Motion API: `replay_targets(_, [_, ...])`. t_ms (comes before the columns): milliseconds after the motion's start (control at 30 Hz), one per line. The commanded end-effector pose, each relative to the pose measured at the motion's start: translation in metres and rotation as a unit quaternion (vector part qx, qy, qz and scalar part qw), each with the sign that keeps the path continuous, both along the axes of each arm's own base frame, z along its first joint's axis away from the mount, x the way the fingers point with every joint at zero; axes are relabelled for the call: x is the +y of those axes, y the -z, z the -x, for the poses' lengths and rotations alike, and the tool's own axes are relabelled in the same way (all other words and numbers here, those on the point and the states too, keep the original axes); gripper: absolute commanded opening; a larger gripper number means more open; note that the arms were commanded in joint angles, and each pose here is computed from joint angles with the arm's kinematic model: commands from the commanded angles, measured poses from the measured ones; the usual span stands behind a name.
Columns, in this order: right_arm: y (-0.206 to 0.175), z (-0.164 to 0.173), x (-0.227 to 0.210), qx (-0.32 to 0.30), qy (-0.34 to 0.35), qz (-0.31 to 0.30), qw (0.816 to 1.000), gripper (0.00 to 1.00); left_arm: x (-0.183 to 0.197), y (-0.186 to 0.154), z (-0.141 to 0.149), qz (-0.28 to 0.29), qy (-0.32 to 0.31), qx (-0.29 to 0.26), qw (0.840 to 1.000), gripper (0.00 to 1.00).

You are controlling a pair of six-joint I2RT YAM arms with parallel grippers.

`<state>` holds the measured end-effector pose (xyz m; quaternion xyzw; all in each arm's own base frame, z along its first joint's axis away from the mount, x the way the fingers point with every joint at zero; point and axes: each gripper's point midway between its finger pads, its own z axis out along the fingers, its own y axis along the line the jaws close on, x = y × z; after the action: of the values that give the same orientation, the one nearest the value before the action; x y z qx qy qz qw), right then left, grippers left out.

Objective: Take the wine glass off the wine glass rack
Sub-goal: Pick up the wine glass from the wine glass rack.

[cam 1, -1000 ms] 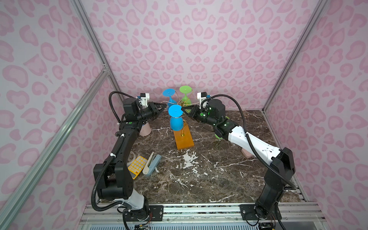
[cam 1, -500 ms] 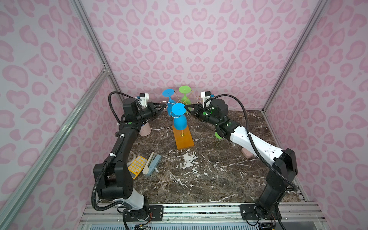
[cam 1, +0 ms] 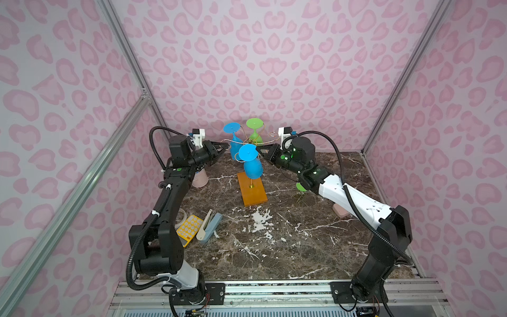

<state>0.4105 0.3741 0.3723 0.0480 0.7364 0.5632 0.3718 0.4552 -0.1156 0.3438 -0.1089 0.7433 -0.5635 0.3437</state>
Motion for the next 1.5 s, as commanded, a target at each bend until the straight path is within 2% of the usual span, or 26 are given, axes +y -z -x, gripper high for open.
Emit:
replay_targets(0, [-0.008,0.002,0.0,-0.013,-0.005,-0.016,1.0,0.0,0.0,-0.002,-0.002,-0.017,0.003,-0.031,0.999,0.17])
replay_targets(833, [-0.031,0.015,-0.013,-0.023,-0.008,-0.057,0.998,0.0,0.001,0.001,-0.004,-0.014,0.001,-0.024,1.0,0.2])
replay_targets(867, [-0.016,0.016,-0.013,-0.011,-0.006,-0.048,0.999,0.0,0.001,0.001,-0.004,-0.014,0.0,-0.023,1.0,0.2])
replay_targets(1033, [-0.017,0.019,-0.017,-0.013,-0.005,-0.05,0.999,0.0,0.002,0.003,-0.005,-0.013,-0.001,-0.019,1.0,0.21])
replay_targets(1233, [-0.017,0.023,-0.023,-0.013,-0.001,-0.052,0.999,0.0,0.004,0.001,-0.004,-0.015,-0.006,-0.02,1.0,0.46])
replay_targets(1467, [-0.019,0.026,-0.027,-0.017,0.001,-0.053,0.998,0.0,0.003,0.0,-0.004,-0.015,-0.005,-0.022,1.0,0.52])
